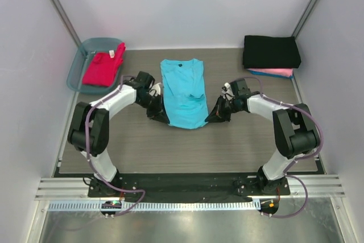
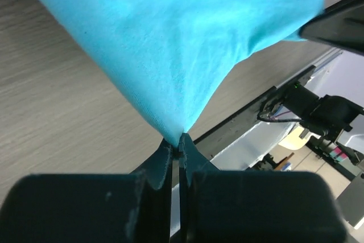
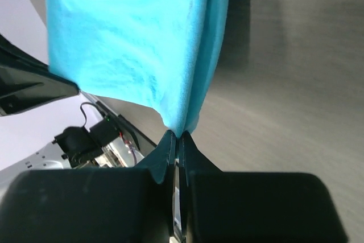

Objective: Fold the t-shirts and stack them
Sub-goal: Fold the tshirt

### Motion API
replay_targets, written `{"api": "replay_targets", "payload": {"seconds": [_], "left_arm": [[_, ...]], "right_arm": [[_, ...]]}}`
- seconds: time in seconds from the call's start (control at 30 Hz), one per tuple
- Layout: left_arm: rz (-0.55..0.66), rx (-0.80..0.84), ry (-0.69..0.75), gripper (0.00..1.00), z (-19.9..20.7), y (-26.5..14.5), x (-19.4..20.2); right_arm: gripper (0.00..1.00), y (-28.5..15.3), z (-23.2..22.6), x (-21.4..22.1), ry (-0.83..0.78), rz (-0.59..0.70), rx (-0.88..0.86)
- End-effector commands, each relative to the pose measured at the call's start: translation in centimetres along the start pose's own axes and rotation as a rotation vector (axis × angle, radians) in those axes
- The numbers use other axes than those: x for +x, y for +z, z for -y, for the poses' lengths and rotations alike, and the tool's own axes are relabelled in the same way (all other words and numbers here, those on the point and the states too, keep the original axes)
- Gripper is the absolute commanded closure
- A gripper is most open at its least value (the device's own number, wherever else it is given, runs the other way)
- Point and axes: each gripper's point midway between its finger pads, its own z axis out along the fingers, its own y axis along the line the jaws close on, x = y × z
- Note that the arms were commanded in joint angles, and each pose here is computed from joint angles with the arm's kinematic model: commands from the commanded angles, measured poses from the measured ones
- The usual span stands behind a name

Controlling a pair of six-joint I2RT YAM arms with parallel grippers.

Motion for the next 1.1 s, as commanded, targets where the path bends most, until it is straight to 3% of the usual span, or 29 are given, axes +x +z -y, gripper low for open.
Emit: {"api": "replay_targets", "payload": {"seconds": [0.0, 0.37, 0.73, 1.07], "left_arm": [[0.059, 0.031, 0.038, 1.0, 1.5, -1.8, 0.0], [0.07, 0.07, 0.049, 1.0, 2.5, -3.3, 2.1], [0.18, 0.116, 0.189, 1.0, 6.7, -6.7, -1.2], [0.259, 0.084, 0.259, 1.0, 7.4, -7.9, -5.1]], "right_arm": [[0.99, -1.9, -0.8, 2.5, -0.026, -0.051, -0.036], [0.99, -4.9, -2.0, 3.6, -0.106, 0.001, -0.043], [0.99, -6.3, -4.7, 1.4, -0.186, 0.061, -0.07], [0.99, -6.9, -7.9, -4.5, -0.233, 0.151, -0.112]]}}
